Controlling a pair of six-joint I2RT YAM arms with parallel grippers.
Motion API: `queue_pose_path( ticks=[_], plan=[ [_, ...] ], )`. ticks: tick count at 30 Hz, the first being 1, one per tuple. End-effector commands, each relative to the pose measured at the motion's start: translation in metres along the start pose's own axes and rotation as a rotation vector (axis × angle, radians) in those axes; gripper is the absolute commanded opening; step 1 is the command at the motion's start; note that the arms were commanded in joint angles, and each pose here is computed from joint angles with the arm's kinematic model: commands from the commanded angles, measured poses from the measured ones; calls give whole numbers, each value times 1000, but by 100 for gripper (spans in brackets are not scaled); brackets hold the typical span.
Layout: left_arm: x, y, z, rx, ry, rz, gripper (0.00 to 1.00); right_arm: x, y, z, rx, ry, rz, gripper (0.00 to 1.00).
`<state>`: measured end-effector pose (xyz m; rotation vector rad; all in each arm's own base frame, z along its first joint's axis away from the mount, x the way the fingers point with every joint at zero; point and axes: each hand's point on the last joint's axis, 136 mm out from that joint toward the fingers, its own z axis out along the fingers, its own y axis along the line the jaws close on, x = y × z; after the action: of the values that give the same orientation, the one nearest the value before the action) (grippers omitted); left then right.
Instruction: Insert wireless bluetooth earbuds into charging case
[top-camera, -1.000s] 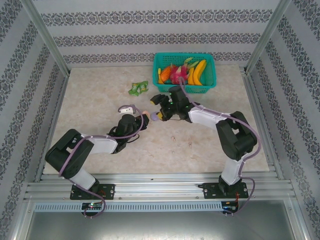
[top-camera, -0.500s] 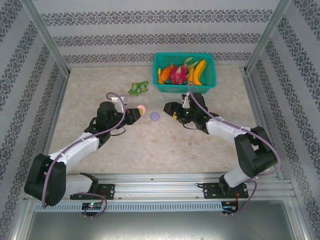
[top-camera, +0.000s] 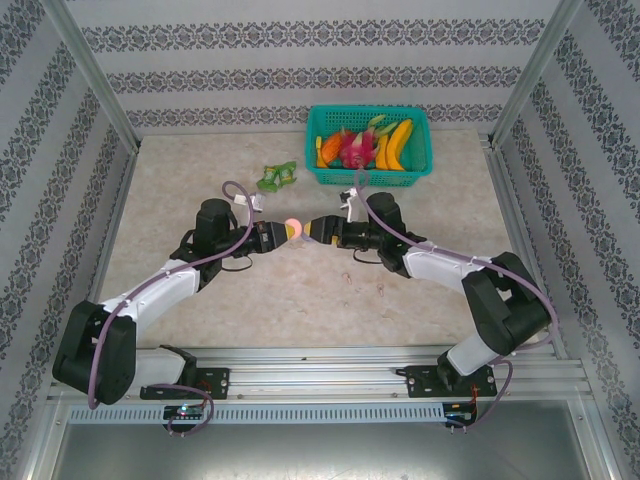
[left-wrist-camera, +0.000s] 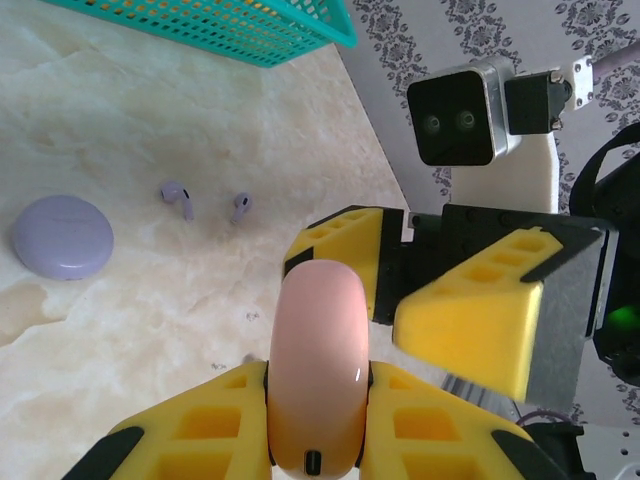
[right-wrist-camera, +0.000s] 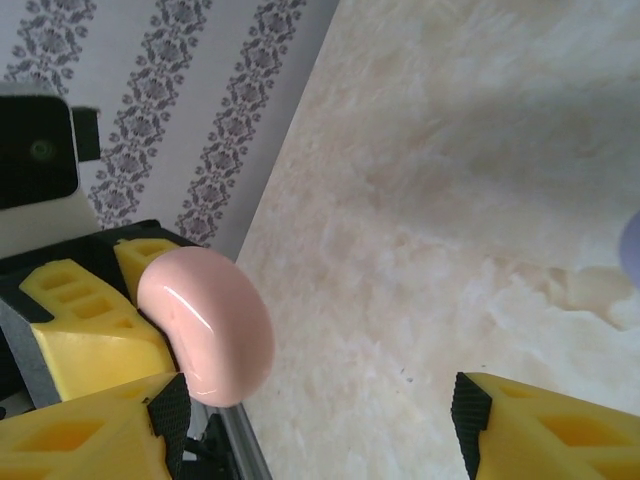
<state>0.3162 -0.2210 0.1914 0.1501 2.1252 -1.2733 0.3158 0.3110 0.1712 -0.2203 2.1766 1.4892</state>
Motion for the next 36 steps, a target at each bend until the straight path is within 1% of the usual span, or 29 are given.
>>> queue_pose_path(
  ticks=[1,6,10,18,23,25,30,36],
  plan=[
    [-6,-7,-1,24,5,22,0,-5,22,7,-74,3,-83,71],
    [-6,-8,-1,27,8,24,0,-3,26,13,-83,13,-90,70],
    [-7,-10,-1,35,12,26,0,-5,19,16,-62,8,-76,68],
    [-13,-24,-6,69,-3,47,0,-4,-18,16,9,-12,-3,62],
    [-17,-32,-11,89,-17,58,0,1,-42,14,49,-16,47,60],
    [-18,-34,-11,93,-20,59,0,3,-45,14,49,-14,58,60],
    [-18,-33,-11,88,-22,59,0,2,-41,5,39,-24,66,60],
    [-15,-29,-8,96,-19,45,0,-4,-16,-14,-22,-37,31,60]
  ],
)
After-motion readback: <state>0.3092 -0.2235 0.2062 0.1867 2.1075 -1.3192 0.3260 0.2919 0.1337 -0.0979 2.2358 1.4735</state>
